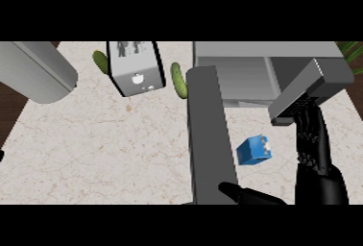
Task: Pick up the milk, place it into the microwave and close the microwave
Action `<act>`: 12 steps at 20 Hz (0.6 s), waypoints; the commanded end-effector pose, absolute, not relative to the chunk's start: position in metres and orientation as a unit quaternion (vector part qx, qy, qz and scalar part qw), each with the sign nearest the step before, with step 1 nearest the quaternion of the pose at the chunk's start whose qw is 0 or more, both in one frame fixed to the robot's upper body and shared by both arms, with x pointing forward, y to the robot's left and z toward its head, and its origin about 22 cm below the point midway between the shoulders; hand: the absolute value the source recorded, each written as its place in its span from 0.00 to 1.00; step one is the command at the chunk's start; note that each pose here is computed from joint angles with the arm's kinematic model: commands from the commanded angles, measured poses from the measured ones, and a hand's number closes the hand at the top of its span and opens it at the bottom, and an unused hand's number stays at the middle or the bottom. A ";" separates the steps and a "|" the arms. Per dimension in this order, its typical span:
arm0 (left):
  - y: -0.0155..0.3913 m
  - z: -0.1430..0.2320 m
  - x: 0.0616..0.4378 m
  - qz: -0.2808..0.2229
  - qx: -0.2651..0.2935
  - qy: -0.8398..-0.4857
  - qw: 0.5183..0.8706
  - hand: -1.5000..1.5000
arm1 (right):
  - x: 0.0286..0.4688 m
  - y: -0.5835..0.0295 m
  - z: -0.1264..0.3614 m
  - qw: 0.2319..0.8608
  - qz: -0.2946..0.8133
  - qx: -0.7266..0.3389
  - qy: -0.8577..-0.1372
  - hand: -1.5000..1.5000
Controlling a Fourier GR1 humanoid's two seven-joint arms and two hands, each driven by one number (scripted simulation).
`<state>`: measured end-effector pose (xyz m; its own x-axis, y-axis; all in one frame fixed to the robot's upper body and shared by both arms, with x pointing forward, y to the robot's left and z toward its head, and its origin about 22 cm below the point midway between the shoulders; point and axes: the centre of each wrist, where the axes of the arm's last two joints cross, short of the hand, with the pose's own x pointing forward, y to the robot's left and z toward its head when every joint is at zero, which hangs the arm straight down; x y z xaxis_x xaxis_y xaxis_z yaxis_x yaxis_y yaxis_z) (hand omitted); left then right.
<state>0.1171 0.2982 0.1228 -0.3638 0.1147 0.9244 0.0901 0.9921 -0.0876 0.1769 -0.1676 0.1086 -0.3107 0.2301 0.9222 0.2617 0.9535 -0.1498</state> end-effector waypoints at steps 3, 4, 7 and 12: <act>0.298 0.128 0.090 0.003 -0.079 -0.836 0.543 0.00 | 0.197 -0.185 0.071 0.596 -0.041 -0.197 -0.777 0.00; 0.296 0.128 0.087 0.019 -0.070 -0.832 0.551 0.00 | 0.180 -0.194 0.067 0.597 -0.042 -0.198 -0.776 0.00; 0.316 0.114 0.081 0.013 -0.069 -0.836 0.544 0.00 | 0.189 -0.189 0.042 0.610 -0.047 -0.221 -0.759 0.00; 0.312 0.131 0.082 0.010 -0.073 -0.832 0.550 0.00 | 0.190 -0.194 -0.005 0.639 -0.046 -0.225 -0.735 0.00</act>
<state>0.0856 0.3169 0.1099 -0.3291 0.0813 0.9408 0.0696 0.9957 -0.0617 0.1882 -0.1951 0.0260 -0.1491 0.2523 0.9561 0.3872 0.9046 -0.1783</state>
